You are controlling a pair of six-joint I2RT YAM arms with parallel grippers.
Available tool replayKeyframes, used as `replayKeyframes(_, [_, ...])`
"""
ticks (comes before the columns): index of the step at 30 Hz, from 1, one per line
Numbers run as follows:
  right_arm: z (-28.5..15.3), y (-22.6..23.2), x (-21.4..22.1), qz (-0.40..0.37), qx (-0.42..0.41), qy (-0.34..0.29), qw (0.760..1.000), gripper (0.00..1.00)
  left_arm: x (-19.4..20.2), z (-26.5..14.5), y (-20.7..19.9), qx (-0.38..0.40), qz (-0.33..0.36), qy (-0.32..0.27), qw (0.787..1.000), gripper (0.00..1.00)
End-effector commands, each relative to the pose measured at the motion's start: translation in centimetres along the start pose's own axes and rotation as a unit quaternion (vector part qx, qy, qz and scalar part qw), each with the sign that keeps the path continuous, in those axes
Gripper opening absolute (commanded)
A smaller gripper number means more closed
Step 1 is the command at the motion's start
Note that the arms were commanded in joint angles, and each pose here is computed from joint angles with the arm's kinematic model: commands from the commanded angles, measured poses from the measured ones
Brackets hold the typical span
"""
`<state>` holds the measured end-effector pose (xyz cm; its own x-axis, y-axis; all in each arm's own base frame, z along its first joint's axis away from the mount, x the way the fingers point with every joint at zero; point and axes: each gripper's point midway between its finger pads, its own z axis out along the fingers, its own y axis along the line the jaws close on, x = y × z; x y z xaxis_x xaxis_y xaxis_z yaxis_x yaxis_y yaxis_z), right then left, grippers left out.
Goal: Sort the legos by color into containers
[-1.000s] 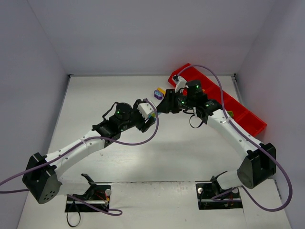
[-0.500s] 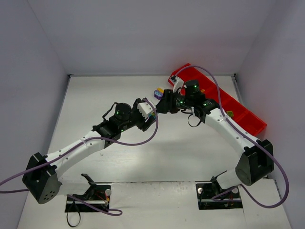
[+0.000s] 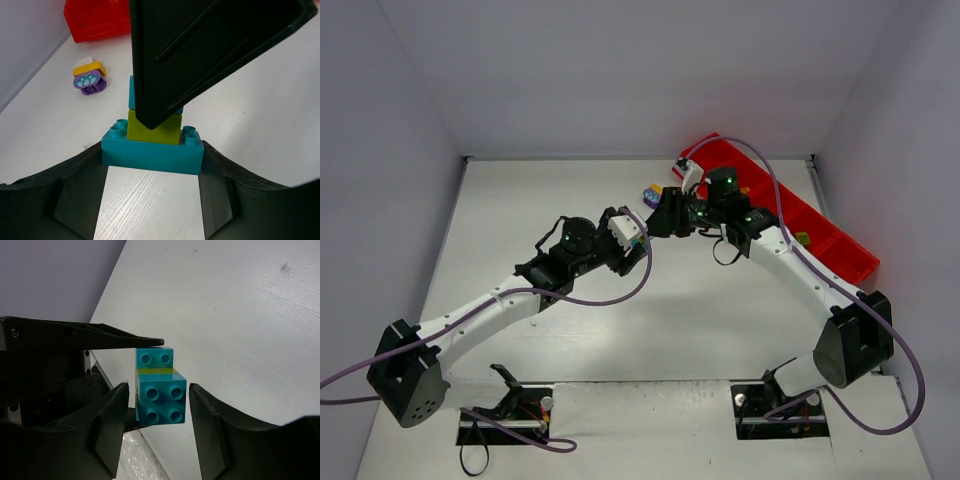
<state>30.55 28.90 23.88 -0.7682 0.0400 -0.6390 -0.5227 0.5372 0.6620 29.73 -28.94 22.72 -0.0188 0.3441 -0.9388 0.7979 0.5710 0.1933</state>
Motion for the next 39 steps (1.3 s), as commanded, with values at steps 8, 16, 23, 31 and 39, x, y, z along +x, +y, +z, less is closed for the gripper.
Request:
replayKeyframes(8, [-1.3, 1.4, -2.8, -0.036, -0.021, -0.046, 0.998, 0.45, -3.9, -0.1, 0.7, -0.013, 0.008, -0.064, 0.998, 0.20])
replayKeyframes(16, [-1.6, 0.9, -2.4, -0.031, -0.015, -0.046, 0.998, 0.30, -3.7, -0.1, 0.6, -0.010, 0.006, -0.061, 0.998, 0.20])
replayKeyframes(23, [-1.8, 1.3, -2.4, -0.040, -0.025, -0.045, 0.998, 0.00, -3.6, 0.2, 0.5, -0.007, 0.004, -0.060, 0.998, 0.20])
replayKeyframes(31, [-2.1, 0.8, -2.5, -0.066, 0.005, -0.057, 0.996, 0.00, -3.1, 0.4, 0.3, -0.003, -0.001, -0.054, 0.999, 0.20])
replayKeyframes(39, [-2.6, -0.1, -2.6, -0.080, 0.034, -0.066, 0.994, 0.00, -2.7, 0.7, 0.2, -0.001, -0.004, -0.049, 0.999, 0.20])
